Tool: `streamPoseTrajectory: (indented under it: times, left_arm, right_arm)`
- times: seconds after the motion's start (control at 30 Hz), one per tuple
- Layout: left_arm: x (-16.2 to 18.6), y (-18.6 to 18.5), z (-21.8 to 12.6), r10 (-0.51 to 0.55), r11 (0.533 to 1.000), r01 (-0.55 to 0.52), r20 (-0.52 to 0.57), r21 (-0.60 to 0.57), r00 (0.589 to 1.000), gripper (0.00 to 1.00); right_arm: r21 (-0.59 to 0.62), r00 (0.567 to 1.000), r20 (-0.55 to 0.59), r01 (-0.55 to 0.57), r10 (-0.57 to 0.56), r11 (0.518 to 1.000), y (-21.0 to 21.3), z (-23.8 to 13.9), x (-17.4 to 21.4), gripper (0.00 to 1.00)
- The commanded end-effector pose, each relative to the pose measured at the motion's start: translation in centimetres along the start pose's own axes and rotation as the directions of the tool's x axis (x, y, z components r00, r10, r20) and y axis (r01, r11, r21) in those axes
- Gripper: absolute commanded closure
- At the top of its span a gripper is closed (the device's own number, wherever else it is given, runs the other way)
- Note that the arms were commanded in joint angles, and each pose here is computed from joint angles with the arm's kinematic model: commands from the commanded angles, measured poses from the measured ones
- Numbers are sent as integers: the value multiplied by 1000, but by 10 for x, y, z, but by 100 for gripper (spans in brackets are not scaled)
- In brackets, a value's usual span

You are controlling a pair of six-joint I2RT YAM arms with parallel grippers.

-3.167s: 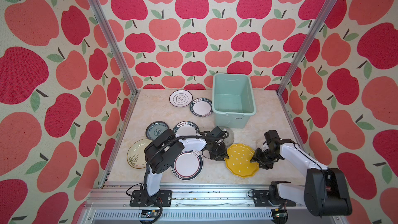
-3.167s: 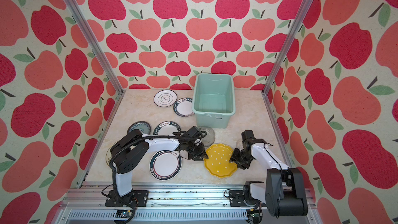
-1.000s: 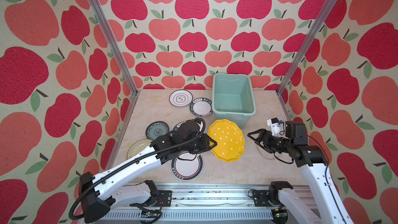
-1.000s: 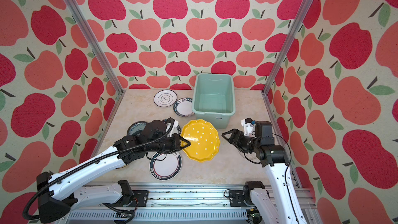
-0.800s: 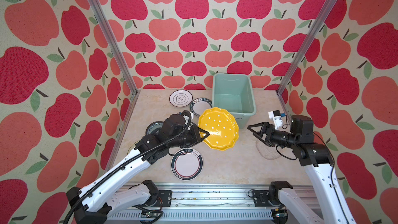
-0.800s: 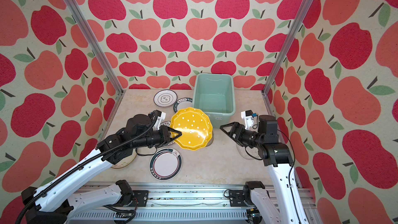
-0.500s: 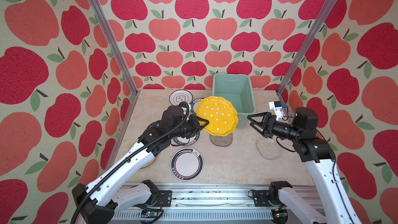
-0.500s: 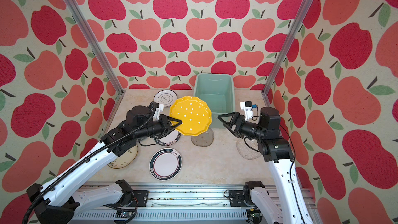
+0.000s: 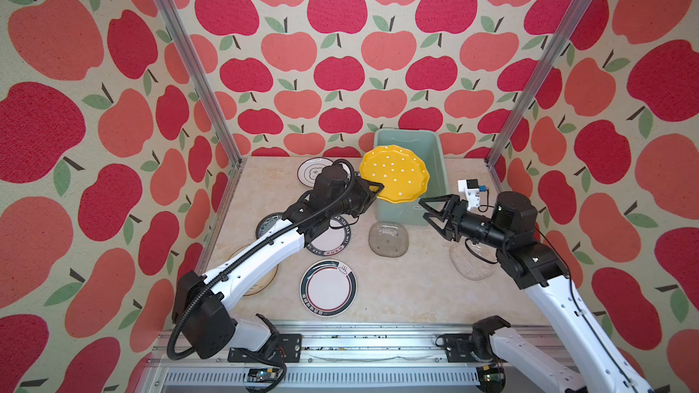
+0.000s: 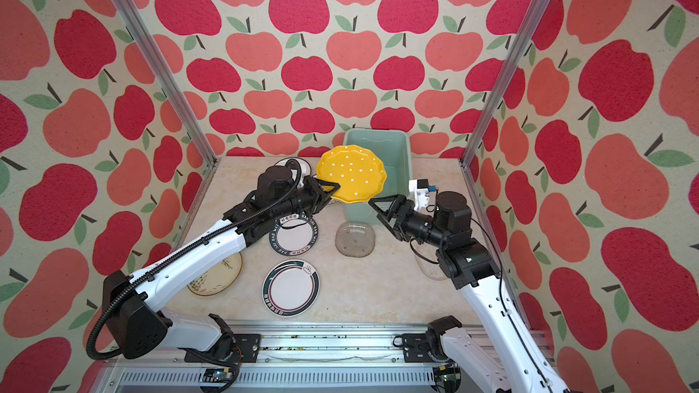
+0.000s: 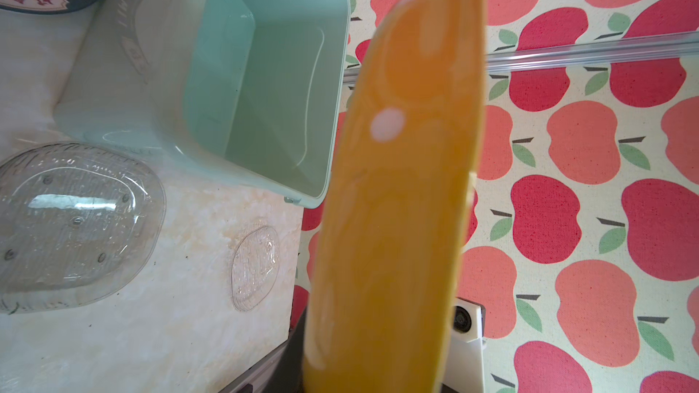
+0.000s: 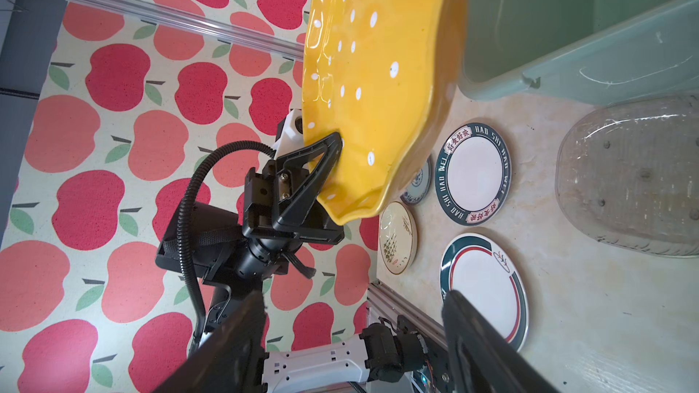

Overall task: Place the plates into the plastic bin on the countertop
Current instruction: 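Lift the yellow plate with both grippers and carry it toward the green bin, then open the left gripper and withdraw it while the right gripper holds the plate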

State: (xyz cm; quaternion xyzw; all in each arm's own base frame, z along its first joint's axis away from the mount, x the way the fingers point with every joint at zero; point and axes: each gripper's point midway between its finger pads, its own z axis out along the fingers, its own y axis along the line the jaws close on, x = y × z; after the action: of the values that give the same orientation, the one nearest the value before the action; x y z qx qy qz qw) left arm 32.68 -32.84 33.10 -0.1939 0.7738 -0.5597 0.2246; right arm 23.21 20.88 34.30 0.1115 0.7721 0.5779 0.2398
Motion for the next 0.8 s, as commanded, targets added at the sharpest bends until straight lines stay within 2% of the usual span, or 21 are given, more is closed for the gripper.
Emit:
streamPoseTrajectory:
  times: [0.0, 0.17, 0.33, 0.77]
  left_arm:
    - [-14, -95, -20, 17, 956, -35, 64, 290, 998, 100]
    - [-12, -92, -8, -10, 954, -5, 46, 301, 999, 100]
    - [-9, -89, 0, -27, 955, 17, 30, 296, 999, 100]
    - [-4, -81, 20, -39, 960, 33, 15, 278, 999, 100]
  right_arm:
    - [-43, 997, 76, -13, 17, 999, 11, 13, -19, 24]
    - [-50, 993, 105, -48, 53, 998, 5, 34, -29, 29]
    - [-60, 986, 145, -67, 75, 996, 3, 50, -41, 38]
    - [-56, 971, 229, -63, 74, 996, 4, 58, -59, 58]
